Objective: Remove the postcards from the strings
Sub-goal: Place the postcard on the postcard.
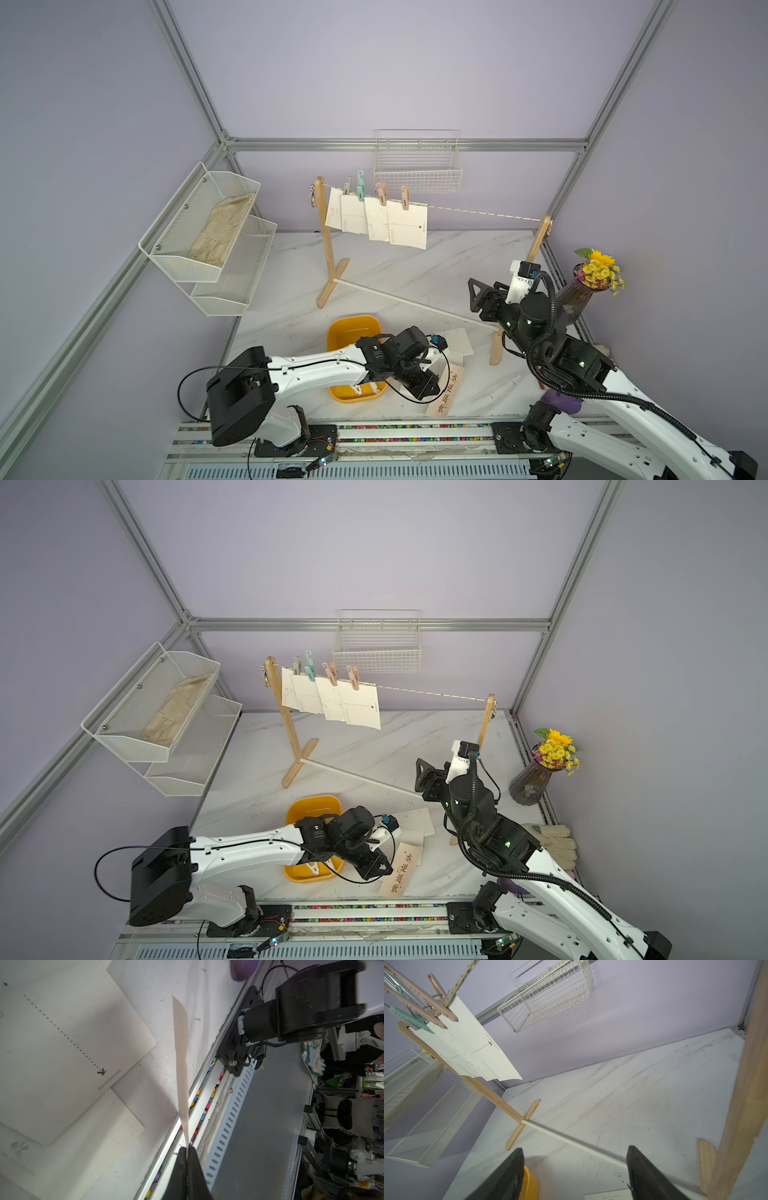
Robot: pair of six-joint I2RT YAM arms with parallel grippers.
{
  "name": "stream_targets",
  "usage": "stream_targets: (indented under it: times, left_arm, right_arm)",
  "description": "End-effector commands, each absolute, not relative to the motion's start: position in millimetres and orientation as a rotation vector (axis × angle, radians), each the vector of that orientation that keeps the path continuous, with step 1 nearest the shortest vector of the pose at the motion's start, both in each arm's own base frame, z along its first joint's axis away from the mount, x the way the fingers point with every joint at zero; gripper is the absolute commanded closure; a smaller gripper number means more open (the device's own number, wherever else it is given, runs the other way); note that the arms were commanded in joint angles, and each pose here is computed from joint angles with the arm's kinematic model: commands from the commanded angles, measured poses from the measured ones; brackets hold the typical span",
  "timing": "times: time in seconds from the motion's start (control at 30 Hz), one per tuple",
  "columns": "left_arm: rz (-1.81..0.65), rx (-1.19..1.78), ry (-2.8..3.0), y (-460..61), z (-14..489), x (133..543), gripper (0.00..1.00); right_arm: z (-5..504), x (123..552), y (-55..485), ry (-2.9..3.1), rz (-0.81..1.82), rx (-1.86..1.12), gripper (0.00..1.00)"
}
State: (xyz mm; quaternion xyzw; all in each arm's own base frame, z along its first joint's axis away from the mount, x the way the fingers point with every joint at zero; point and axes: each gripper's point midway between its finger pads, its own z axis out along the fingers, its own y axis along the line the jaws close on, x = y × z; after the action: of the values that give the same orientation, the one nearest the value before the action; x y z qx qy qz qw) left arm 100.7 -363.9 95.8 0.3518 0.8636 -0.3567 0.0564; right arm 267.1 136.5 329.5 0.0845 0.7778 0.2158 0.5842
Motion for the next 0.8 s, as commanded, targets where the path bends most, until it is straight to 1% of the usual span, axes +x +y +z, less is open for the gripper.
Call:
stream_targets:
  times: [0.0, 0.13, 0.27, 0.43, 0.6, 0.77]
  left_arm:
    - [-1.146, 1.070, 2.547, -396, 114, 112, 1.00]
    - [-1.100, 1.081, 2.592, -404, 99, 116, 1.00]
    - [-1.014, 1.061, 2.601, -400, 92, 125, 1.00]
    - [-0.895, 0.960, 2.570, -386, 98, 154, 1.00]
    - [-0.892, 0.868, 2.530, -375, 110, 176, 1.00]
    - [-0.918, 0.879, 2.550, -374, 105, 174, 0.99]
  right_arm:
    - [332, 268, 134, 1.814, 0.504, 0.214, 0.22]
    - [332, 267, 137, 1.818, 0.520, 0.206, 0.22]
    - [329, 264, 136, 1.819, 0.530, 0.204, 0.22]
    - [323, 263, 136, 1.831, 0.538, 0.205, 0.21]
    - [318, 266, 141, 1.843, 0.541, 0.198, 0.21]
    - [310, 272, 148, 1.862, 0.531, 0.188, 0.21]
